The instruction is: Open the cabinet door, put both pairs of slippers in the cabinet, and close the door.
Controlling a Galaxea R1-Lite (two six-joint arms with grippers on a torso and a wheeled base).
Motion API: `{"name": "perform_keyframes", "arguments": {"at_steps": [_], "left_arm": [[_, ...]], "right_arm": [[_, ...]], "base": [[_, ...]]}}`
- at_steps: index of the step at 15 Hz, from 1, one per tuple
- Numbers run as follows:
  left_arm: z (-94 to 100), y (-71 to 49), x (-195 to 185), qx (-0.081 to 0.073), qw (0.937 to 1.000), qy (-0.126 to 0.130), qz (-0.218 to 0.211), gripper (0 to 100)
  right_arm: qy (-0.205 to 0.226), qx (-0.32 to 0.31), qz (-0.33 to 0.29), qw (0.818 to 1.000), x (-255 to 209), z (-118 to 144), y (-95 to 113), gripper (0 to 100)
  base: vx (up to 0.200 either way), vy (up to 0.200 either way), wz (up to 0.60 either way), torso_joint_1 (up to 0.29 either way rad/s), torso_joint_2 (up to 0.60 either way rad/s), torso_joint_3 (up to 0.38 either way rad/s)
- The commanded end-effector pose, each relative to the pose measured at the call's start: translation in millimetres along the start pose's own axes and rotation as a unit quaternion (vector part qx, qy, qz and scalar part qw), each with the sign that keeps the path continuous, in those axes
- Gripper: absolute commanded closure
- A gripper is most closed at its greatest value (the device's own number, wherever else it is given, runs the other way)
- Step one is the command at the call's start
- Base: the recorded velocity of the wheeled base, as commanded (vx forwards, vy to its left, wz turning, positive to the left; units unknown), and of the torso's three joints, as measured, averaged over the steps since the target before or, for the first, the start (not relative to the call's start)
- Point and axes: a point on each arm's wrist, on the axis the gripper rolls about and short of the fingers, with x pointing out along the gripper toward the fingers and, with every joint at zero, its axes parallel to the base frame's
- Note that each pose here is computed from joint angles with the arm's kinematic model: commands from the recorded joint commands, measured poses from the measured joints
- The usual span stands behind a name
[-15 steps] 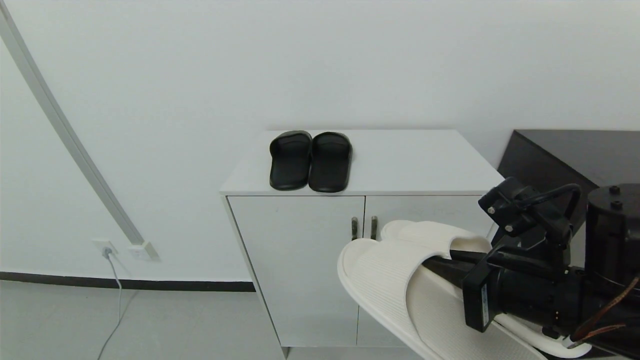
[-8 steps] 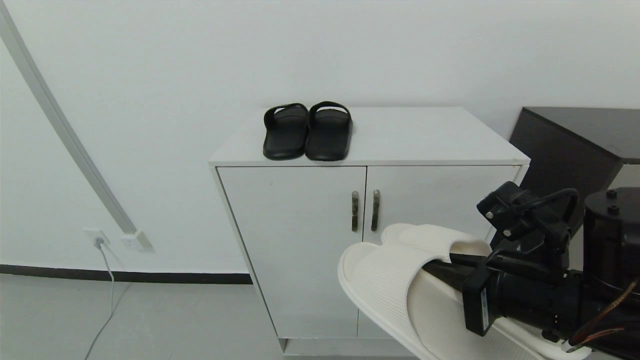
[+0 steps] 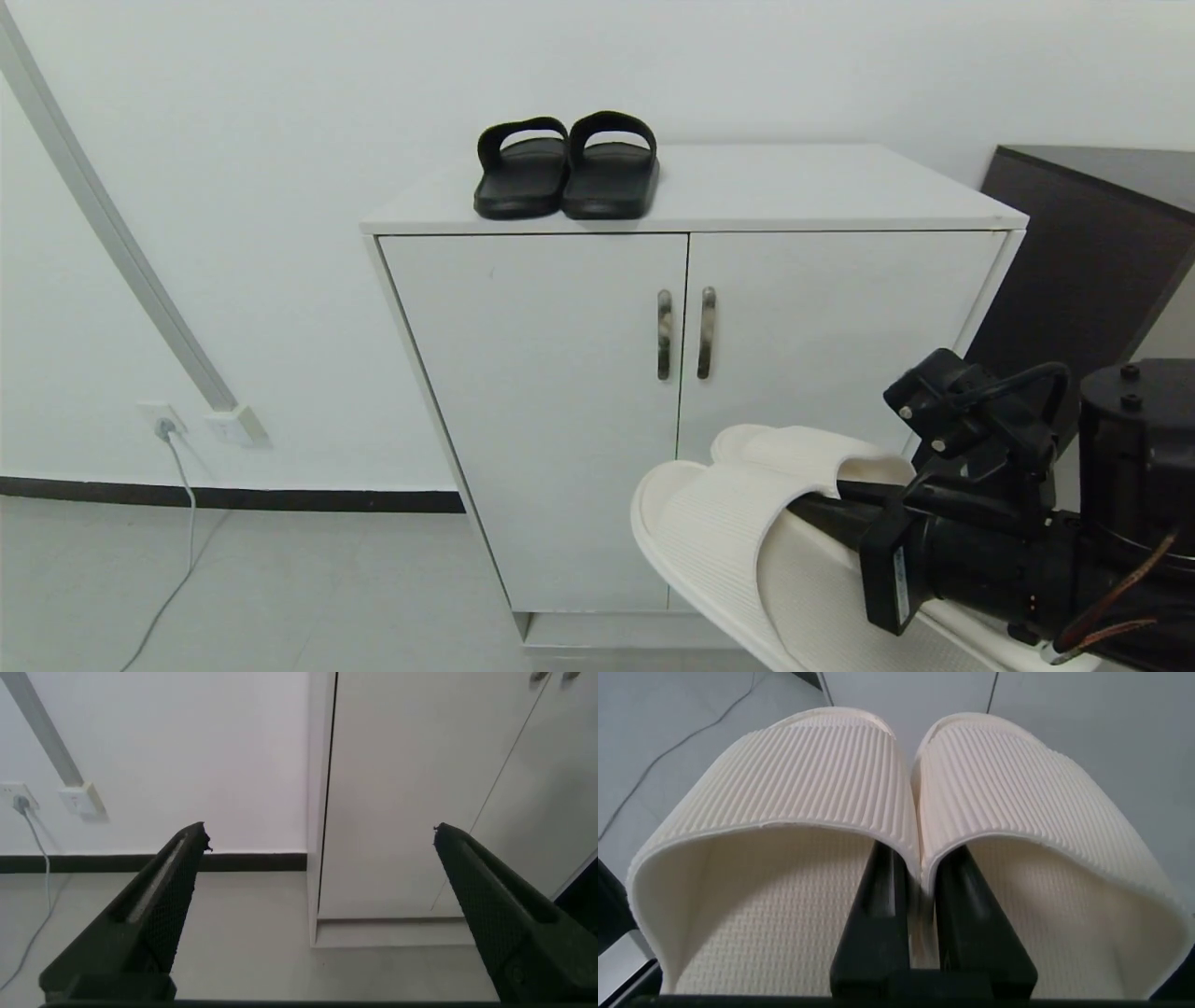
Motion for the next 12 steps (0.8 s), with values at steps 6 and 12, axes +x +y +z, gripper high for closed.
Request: {"name": "perform_keyframes", "arguments": {"at_steps": [6, 12], "left_arm": [[1.1, 0.4, 0, 0.008, 0.9999, -0.003, 0.008, 0], [97.8, -2.1, 8, -0.053, 0.9966, -0.011, -0.062, 0]], "right_arm": [[-0.003, -0.011, 0.000, 1.000, 1, -6, 0, 100], [0.000, -0.013, 0.000, 1.000, 0, -8, 0, 100]], "base": [[0.000, 0.000, 0.00, -0.073, 0.45, 0.369], [0.000, 0.000, 0.00, -0.010, 0.20, 0.200]]}}
